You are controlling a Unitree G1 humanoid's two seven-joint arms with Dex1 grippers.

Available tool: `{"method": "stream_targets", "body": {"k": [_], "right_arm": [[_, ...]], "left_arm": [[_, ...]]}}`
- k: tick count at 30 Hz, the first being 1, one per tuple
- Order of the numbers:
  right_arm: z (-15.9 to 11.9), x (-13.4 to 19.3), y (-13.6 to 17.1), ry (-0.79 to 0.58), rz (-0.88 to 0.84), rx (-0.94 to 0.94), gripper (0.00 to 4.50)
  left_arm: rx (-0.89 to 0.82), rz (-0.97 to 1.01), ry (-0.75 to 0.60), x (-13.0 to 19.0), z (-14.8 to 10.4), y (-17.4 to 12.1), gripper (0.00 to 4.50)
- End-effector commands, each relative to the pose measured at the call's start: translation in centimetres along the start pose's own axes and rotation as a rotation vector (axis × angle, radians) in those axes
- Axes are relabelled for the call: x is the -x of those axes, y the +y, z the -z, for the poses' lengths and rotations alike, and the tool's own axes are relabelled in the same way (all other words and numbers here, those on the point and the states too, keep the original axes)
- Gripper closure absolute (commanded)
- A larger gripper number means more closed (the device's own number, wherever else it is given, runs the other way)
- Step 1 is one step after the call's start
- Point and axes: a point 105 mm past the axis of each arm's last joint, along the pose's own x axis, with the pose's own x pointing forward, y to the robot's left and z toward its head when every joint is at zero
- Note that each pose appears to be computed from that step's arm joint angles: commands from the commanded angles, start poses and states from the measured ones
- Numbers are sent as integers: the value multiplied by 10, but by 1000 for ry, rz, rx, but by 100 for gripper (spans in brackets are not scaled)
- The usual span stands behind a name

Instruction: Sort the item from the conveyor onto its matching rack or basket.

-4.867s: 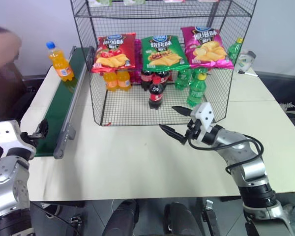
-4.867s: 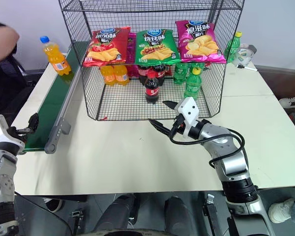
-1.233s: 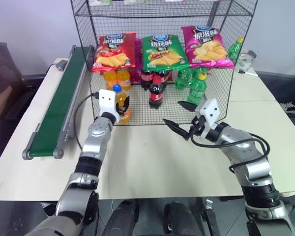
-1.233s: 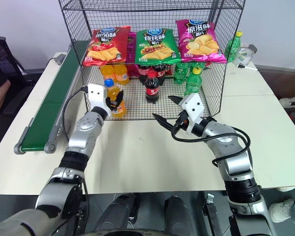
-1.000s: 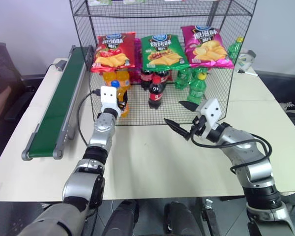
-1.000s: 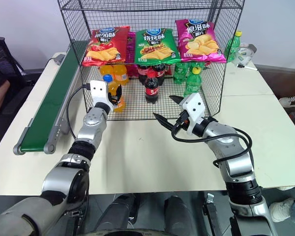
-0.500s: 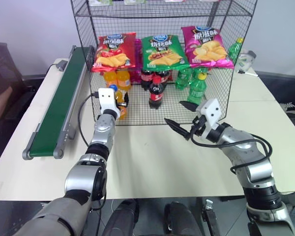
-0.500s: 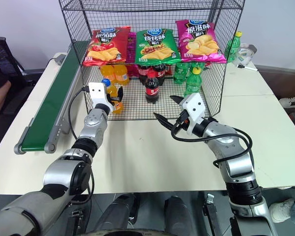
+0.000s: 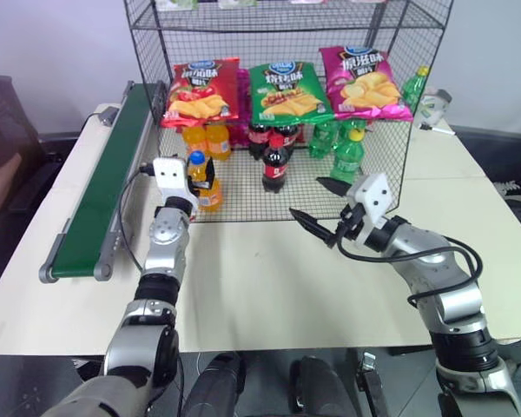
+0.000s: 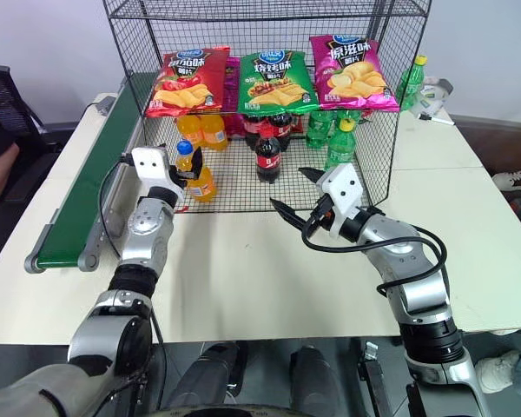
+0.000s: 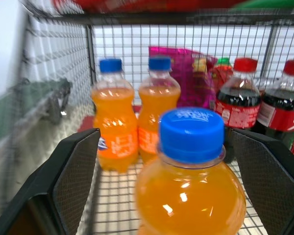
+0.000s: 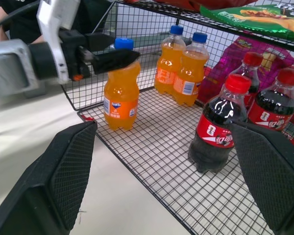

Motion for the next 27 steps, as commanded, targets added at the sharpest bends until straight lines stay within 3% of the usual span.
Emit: {"method": "stream_targets", "body": {"k": [1, 5, 9, 13, 21, 27], "right_arm": [[-14, 3, -2, -43, 4, 35, 0], [-14, 3, -3, -40, -2, 37, 0], [-14, 4, -4, -34, -12, 42, 0], [-13, 7, -9, -20, -9, 51, 0], [0, 30, -23, 62, -2, 58, 0], [3, 38, -27, 88, -11, 54, 0]], "left_arm": [[-9, -1, -64, 5, -28, 5, 11], [50, 64, -12, 21, -38, 4, 11], [20, 280, 50, 46, -52, -1, 11], [-43, 367, 168, 70, -51, 17, 11], [-141, 319, 267, 101, -57, 67, 11], [-157, 326, 308, 113, -51, 71, 11]]}}
